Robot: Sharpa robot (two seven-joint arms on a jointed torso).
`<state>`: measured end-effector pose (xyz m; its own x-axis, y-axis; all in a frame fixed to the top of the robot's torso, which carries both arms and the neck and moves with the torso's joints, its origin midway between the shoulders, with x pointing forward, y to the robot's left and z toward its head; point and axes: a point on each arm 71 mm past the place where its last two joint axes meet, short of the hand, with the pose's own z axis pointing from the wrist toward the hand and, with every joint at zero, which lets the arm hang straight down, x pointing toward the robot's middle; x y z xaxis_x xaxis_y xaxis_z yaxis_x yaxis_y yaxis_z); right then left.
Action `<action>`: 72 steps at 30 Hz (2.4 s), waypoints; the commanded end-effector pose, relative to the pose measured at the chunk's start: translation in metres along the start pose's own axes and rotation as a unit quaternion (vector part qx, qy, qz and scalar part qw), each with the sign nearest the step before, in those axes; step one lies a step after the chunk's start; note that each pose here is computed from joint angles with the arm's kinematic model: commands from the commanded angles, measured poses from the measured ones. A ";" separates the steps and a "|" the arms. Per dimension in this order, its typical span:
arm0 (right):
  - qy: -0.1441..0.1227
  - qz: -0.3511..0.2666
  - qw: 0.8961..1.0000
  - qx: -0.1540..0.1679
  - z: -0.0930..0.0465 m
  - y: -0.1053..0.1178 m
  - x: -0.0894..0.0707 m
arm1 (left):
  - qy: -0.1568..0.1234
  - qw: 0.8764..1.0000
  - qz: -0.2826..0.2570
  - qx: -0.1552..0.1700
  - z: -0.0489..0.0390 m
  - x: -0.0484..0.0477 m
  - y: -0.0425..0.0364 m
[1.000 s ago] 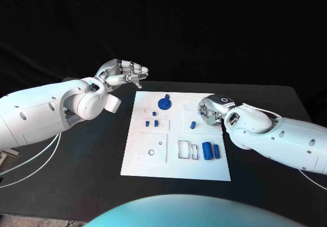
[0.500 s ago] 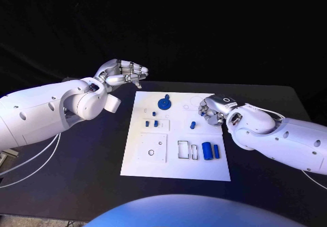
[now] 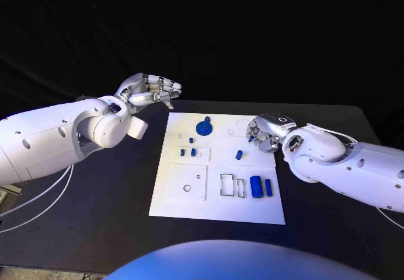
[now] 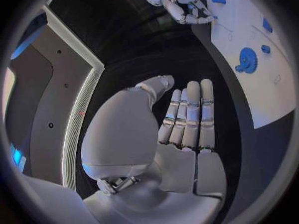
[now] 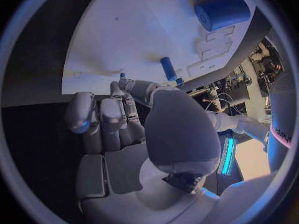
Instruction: Assemble the parts on the task board
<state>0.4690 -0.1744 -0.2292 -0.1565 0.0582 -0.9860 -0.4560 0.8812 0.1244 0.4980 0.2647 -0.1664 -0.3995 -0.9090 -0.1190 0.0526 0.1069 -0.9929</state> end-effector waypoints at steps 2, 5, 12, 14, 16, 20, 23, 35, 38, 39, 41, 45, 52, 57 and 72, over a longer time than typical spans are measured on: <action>0.016 0.000 1.000 0.008 0.001 -0.002 0.002 | 0.008 1.000 -0.001 0.003 0.0005 0.0017 -0.0011; 0.020 -0.001 1.000 0.011 0.002 -0.003 0.002 | 0.008 1.000 -0.001 0.003 0.0004 0.0016 -0.0011; 0.023 -0.001 1.000 0.014 0.003 -0.005 0.003 | 0.008 1.000 -0.001 0.002 0.0003 0.0014 -0.0010; 0.021 0.000 1.000 0.012 0.003 -0.003 0.002 | 0.008 1.000 -0.001 0.002 0.0002 0.0014 -0.0010; 0.018 0.001 1.000 0.008 0.002 -0.001 0.001 | 0.008 1.000 -0.001 0.002 0.0002 0.0013 -0.0010; 0.013 0.005 1.000 -0.001 -0.001 0.005 0.000 | 0.008 1.000 -0.001 0.002 0.0002 0.0008 -0.0009; 0.008 0.008 1.000 -0.010 -0.003 0.012 -0.004 | 0.007 1.000 -0.001 0.002 0.0002 0.0006 -0.0008; -0.013 0.019 0.998 -0.060 -0.006 0.051 -0.025 | 0.008 1.000 0.000 0.001 0.0012 0.0003 -0.0002; -0.013 0.021 0.997 -0.072 -0.005 0.061 -0.026 | 0.008 1.000 0.000 0.002 0.0014 0.0006 -0.0002; -0.013 0.022 0.997 -0.076 -0.004 0.065 -0.026 | 0.008 1.000 0.000 0.002 0.0016 0.0007 -0.0002; -0.014 0.023 0.996 -0.084 -0.003 0.072 -0.026 | 0.008 1.000 0.000 0.002 0.0020 0.0012 -0.0002; -0.012 0.026 0.995 -0.099 0.000 0.085 -0.026 | 0.009 1.000 0.000 0.002 0.0029 0.0021 -0.0001; 0.001 0.032 0.992 -0.123 0.004 0.108 -0.018 | 0.011 1.000 -0.001 0.001 0.0050 0.0041 0.0001; 0.014 0.039 0.990 -0.134 0.003 0.119 -0.006 | 0.013 1.000 -0.002 0.001 0.0062 0.0058 0.0000; 0.048 0.060 0.985 -0.157 -0.005 0.145 0.027 | 0.019 1.000 -0.002 0.000 0.0089 0.0101 -0.0001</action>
<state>0.3969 -0.0493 -0.2357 -0.2974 0.1139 -0.9479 -0.6622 0.6906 0.2907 0.5024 0.2548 -0.1685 -0.4151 -0.9023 -0.1168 0.0475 0.1068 -0.9932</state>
